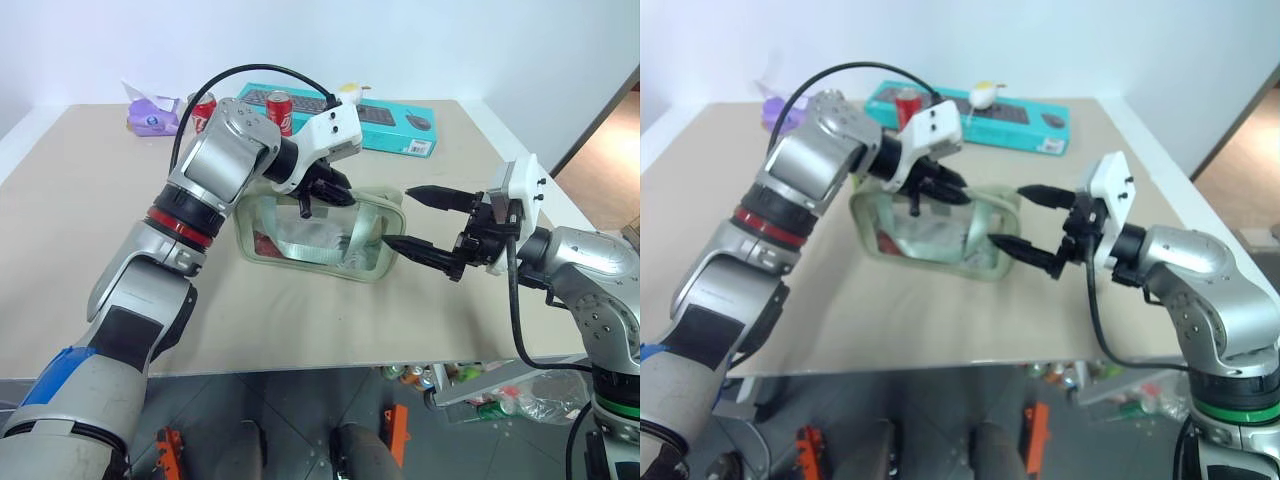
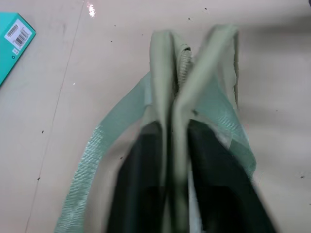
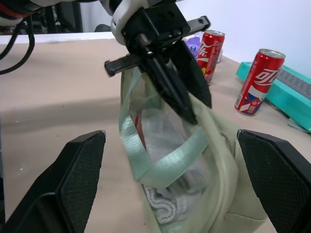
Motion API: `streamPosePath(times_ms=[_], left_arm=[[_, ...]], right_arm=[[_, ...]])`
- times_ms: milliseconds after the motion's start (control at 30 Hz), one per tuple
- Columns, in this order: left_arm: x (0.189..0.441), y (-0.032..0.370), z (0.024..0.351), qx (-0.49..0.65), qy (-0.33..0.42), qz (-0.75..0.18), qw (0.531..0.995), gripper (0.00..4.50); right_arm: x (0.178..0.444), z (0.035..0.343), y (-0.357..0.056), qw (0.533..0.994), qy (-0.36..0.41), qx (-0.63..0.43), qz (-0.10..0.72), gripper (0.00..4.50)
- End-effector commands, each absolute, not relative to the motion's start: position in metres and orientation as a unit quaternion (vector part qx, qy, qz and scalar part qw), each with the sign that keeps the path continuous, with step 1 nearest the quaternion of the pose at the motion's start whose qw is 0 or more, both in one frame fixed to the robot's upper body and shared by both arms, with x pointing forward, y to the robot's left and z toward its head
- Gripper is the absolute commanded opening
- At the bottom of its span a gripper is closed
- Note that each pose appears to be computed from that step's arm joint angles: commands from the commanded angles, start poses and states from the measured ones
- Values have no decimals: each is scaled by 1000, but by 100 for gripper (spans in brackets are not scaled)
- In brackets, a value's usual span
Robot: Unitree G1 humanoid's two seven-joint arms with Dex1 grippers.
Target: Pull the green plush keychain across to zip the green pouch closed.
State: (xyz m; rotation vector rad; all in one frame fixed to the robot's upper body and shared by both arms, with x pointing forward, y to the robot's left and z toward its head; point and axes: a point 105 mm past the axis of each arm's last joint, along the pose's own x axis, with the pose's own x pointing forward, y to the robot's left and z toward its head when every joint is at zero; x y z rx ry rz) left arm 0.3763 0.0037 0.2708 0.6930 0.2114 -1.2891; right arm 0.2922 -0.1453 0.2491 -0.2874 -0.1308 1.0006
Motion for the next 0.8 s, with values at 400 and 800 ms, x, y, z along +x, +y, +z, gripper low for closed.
streamPosePath(times_ms=[400,800], left_arm=[[361,76,345,202,-46,-601,772,443],[325,157,299,111,-161,-459,867,443]], right_arm=[[312,252,-151,880,-85,-155,440,450],[327,251,-139,868,-84,-148,466,450]])
